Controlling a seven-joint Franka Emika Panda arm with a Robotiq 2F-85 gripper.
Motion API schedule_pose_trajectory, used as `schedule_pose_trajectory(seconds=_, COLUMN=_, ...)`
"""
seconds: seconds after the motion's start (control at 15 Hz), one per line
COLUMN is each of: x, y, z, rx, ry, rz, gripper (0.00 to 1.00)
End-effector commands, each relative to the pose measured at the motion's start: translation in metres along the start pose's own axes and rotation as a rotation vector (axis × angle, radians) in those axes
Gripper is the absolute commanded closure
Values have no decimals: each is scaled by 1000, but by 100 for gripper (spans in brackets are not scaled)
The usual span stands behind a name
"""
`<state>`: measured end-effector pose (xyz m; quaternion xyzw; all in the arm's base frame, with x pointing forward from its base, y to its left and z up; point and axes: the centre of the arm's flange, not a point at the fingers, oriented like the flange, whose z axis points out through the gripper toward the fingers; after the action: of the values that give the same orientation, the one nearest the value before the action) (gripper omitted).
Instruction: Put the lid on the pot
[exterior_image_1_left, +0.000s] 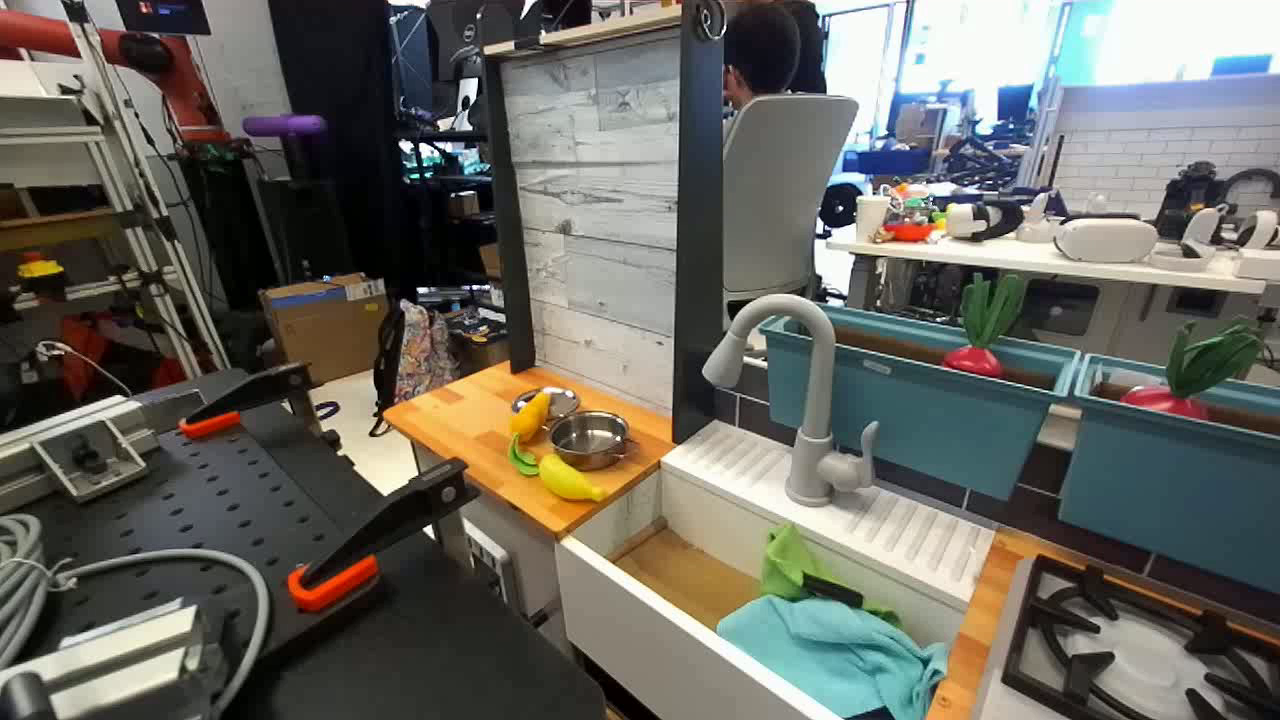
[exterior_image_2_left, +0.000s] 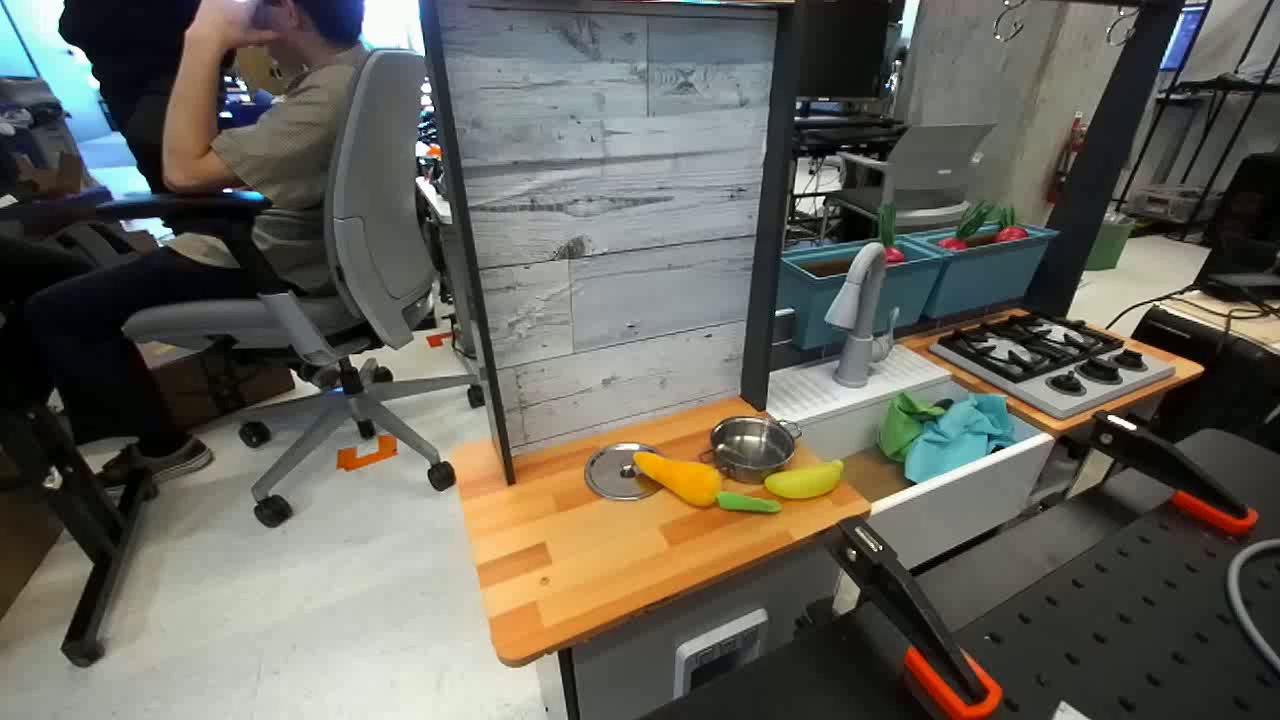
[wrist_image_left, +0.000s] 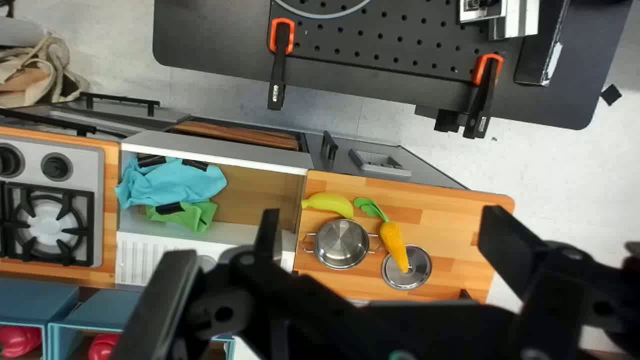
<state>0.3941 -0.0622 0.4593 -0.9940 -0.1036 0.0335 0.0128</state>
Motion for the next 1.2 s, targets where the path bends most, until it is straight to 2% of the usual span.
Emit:
schedule_pose_trajectory(seconds=0.0, x=0, y=0, z=0, rx=0, ry=1, rz=0, gripper=0)
schedule_pose_trajectory(seconds=0.87, x=0, y=0, z=0, rx=0, ry=1, rz=0, gripper=0)
schedule_pose_trajectory(seconds=1.13, x=33, y=-20, z=6, rx=-7, ry=5, rz=0, gripper=0)
